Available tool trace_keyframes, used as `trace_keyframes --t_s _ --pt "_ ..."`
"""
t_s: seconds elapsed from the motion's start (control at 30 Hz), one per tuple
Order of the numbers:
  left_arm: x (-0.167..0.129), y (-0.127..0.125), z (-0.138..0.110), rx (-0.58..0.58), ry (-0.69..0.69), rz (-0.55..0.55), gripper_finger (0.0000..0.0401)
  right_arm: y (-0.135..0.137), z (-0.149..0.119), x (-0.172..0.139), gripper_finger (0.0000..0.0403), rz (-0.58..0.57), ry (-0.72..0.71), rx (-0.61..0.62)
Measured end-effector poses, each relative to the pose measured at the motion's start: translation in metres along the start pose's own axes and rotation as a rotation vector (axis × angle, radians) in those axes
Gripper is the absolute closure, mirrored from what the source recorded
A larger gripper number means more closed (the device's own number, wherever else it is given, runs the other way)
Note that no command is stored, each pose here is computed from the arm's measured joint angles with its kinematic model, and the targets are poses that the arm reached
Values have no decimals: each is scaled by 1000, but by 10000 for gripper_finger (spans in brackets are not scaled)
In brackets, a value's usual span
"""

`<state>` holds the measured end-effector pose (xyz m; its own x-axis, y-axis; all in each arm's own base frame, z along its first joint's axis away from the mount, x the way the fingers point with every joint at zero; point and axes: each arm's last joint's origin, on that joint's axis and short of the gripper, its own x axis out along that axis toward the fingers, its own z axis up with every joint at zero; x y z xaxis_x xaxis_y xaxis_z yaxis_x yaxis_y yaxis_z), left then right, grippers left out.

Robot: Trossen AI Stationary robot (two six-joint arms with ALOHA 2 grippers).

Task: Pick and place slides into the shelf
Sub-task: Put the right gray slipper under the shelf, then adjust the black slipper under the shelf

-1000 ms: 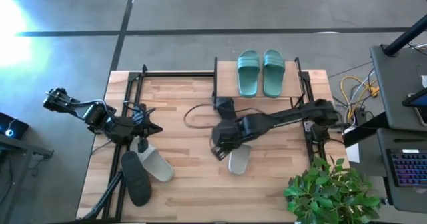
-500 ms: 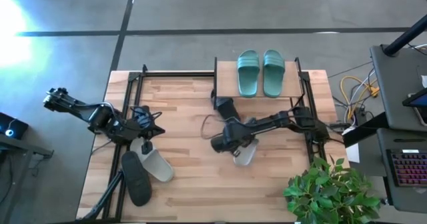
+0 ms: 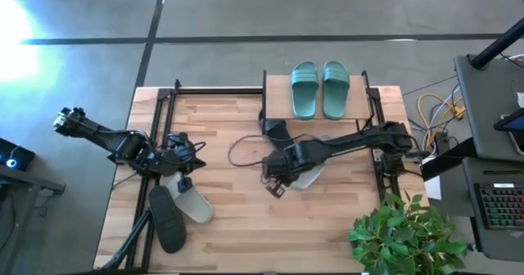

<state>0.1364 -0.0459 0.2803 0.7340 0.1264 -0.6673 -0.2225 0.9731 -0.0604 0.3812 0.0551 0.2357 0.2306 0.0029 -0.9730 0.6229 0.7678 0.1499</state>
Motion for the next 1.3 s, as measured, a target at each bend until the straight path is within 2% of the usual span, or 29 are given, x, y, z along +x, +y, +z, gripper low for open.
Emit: trace_keyframes --t_s 0.07,0.17,0.33,0.43,0.53,0.63,0.7,0.83,0.9,1.03,1.1,1.3 --pt "0 0 0 0 -1 0 401 0 1 2 394 17 6 23" --pt "-1 0 0 -2 -3 -2 401 -2 -3 14 394 5 90 42" --pt "-2 1 0 -5 -10 -6 401 7 -22 45 394 58 300 -47" --pt "-2 1 0 -6 -11 -7 401 10 -31 56 394 21 311 -64" --pt "-3 1 0 -6 -12 -7 401 6 -36 64 394 -67 293 8" --pt "-2 1 0 -4 -10 -3 401 -11 -43 69 394 -229 305 150" --pt "-2 1 0 -5 -11 -3 401 -27 -52 70 394 -402 319 209" --pt "-2 1 0 -7 -12 -2 401 -52 -65 61 394 -743 302 217" --pt "-2 1 1 -15 -16 -4 401 -60 -69 56 394 -860 306 204" --pt "-3 1 1 -35 -21 -6 401 -62 -71 50 394 -782 280 210" --pt "-2 1 1 -36 -22 -6 401 -58 -69 45 394 -696 247 228" --pt "-2 0 2 -38 -28 -8 401 -33 -55 28 394 -206 142 111"
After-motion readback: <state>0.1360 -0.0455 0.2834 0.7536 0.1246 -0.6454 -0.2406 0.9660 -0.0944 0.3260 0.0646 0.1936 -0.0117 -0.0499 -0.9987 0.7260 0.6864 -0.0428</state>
